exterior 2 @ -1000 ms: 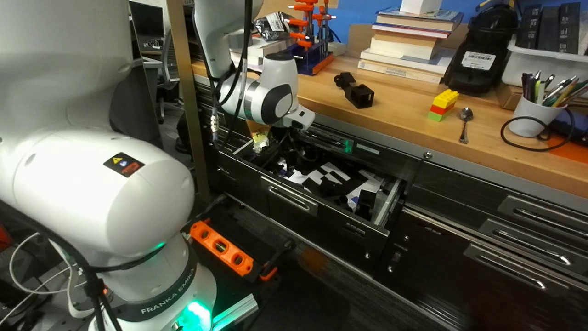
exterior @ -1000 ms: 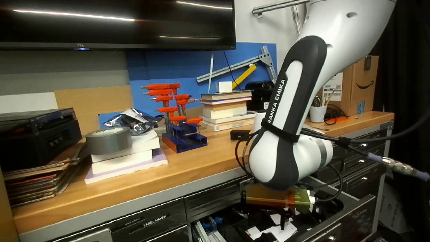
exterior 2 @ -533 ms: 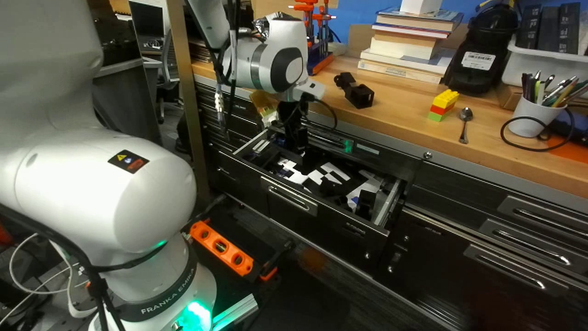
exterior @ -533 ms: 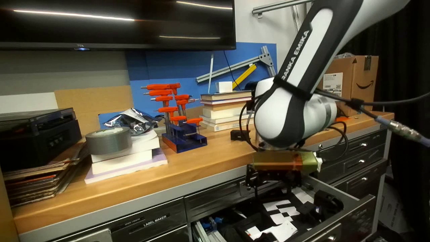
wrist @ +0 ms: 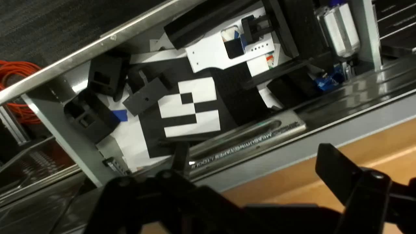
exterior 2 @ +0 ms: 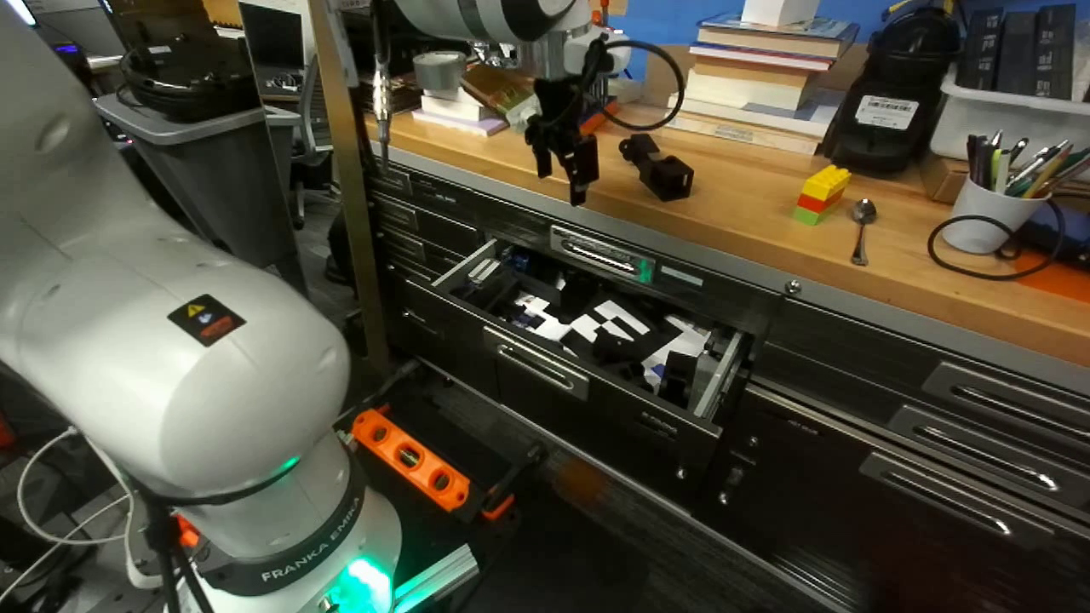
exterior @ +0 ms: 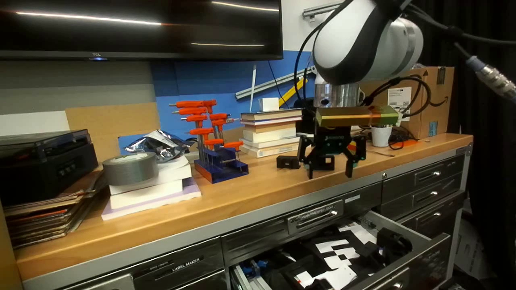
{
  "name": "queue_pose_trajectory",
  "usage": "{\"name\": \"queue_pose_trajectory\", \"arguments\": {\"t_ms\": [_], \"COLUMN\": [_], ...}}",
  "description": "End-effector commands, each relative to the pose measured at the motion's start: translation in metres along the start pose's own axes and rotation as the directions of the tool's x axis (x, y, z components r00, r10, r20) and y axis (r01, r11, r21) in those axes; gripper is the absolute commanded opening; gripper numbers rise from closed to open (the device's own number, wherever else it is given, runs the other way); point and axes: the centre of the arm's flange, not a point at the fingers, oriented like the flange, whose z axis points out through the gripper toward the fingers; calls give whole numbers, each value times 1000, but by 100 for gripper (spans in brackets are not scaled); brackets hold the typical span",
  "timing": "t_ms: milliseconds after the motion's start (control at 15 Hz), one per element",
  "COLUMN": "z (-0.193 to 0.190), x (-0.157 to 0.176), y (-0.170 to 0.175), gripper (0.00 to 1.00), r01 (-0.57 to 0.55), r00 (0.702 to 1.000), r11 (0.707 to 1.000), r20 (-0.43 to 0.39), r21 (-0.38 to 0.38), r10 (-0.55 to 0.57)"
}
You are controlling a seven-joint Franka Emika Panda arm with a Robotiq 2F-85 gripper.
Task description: Put the blue objects into the drawer then close the drawer.
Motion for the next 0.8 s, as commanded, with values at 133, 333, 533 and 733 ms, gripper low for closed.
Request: {"name": "queue_pose_trajectory", "arguments": {"t_ms": [133,333,533,733], "z": [-36,-32,-30,-27], "x": [32,41,50,65], "y": [10,26,41,45], "gripper": [100,100,100,100], "r01": [38,154,328,479], "r00": [993,983,942,877], "r11": [999,987,944,878], "r20": [-108,-93,-58,-41], "r21": [-35,-45,-26,-6], "r10": [-41,-157,-329,-478]}}
